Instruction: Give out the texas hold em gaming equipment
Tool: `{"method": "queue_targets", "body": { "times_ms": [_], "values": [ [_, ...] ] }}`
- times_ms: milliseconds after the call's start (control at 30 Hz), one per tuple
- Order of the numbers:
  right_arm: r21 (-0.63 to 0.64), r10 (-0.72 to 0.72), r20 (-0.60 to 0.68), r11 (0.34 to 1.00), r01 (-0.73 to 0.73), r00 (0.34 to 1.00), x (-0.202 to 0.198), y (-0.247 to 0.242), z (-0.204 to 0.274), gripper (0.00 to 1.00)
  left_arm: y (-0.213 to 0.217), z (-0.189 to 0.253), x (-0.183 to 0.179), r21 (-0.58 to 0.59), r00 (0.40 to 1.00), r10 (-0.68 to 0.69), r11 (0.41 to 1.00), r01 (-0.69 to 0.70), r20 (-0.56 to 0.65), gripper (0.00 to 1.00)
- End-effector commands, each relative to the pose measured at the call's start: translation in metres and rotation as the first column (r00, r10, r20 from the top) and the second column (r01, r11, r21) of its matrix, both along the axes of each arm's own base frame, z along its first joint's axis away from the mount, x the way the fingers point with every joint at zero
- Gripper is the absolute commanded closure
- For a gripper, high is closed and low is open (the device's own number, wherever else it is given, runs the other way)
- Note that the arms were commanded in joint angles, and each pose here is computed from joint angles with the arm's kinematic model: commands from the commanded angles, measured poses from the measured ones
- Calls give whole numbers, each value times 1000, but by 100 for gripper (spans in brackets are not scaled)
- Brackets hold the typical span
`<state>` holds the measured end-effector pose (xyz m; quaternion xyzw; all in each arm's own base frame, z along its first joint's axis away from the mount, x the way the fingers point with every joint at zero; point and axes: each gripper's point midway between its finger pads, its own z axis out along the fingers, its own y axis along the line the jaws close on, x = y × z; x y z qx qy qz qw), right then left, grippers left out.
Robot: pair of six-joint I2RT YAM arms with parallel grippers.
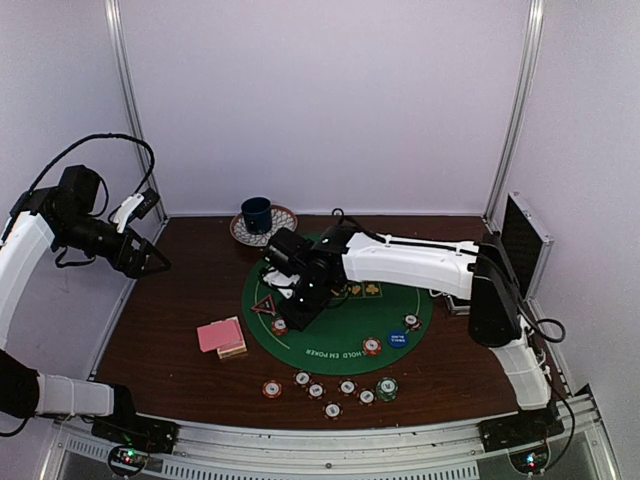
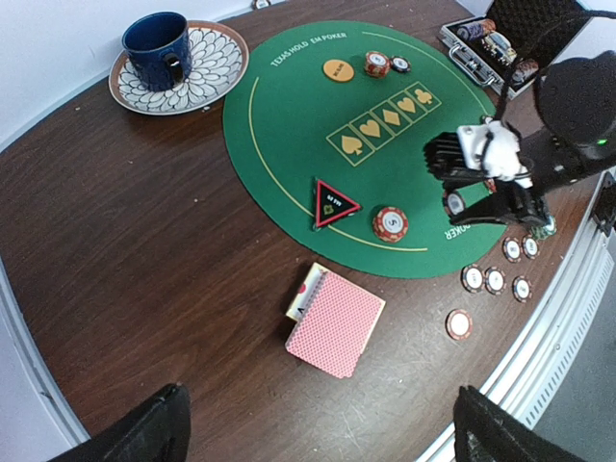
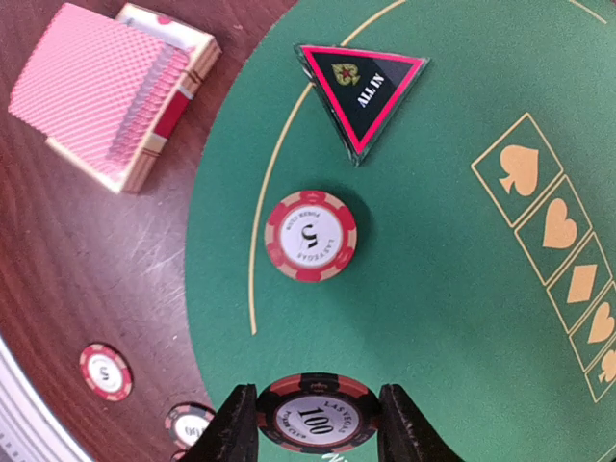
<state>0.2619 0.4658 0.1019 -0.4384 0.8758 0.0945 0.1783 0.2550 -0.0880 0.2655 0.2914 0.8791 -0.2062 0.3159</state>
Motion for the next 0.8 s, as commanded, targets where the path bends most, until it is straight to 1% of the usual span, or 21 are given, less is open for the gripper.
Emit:
{"method": "queue_targets", "body": {
  "times_ms": [0,233,367,500,700,733,767],
  "values": [
    [-46,21,-21,999,-22,1000,3,8,-25,78,1,12,1,1,999,3,1000,-3,42,2],
    [-43,23,-54,999,-25,998,-1,11,-41,74,0,10,1,-5,999,-3,1000,3,35,2],
    [-39,17,-64,999,-19,998,-1,15,-51,69,-1,9,2,-11,1000,-6,1000,7,27,2],
    [-39,11,-74,999,-14,997,1,20,-62,65,-1,10,1,-12,1000,-6,1000,6,29,2],
    [-49,4,-57,999,-7,998,6,22,-71,46,0,9,1,-7,1000,-5,1000,5,30,2],
    [-50,2,-54,999,-5,999,8,23,-71,42,0,8,1,-8,1000,-5,1000,6,28,2],
    [-50,0,-49,999,-3,999,9,23,-69,33,-1,9,1,-8,1000,-6,1000,6,29,2]
  ]
}}
